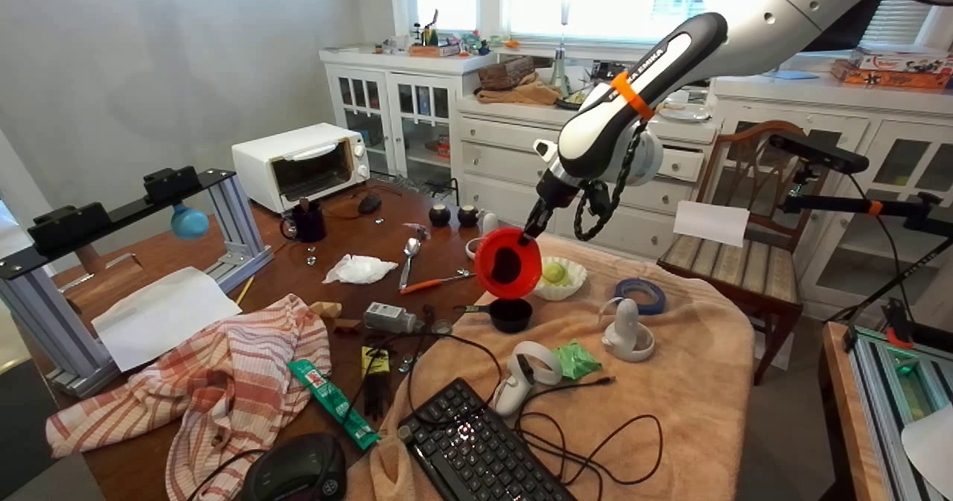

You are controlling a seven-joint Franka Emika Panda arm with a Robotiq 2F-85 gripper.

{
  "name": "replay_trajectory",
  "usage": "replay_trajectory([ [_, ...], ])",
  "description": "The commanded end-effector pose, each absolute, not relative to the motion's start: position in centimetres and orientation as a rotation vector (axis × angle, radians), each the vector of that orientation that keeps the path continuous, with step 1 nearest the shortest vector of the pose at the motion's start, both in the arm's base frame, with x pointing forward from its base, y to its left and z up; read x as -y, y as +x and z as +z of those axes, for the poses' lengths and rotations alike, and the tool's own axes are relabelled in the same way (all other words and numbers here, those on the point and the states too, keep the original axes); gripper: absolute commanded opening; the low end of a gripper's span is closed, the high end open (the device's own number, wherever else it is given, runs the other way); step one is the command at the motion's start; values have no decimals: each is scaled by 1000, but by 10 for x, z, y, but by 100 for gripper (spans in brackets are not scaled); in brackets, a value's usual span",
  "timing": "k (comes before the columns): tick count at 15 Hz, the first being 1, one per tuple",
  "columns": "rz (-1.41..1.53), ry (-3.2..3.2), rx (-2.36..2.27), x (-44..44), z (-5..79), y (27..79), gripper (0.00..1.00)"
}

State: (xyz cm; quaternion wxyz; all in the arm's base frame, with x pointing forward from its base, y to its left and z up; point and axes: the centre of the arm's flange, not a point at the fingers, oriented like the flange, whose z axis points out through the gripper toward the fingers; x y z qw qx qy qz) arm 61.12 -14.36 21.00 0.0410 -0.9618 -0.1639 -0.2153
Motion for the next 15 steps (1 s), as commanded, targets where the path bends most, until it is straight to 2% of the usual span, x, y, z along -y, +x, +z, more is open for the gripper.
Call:
replay_trajectory([
  [1,-716,-2931,571,141,209,596,1],
  [15,-903,-2887,670,133,210,577,1],
])
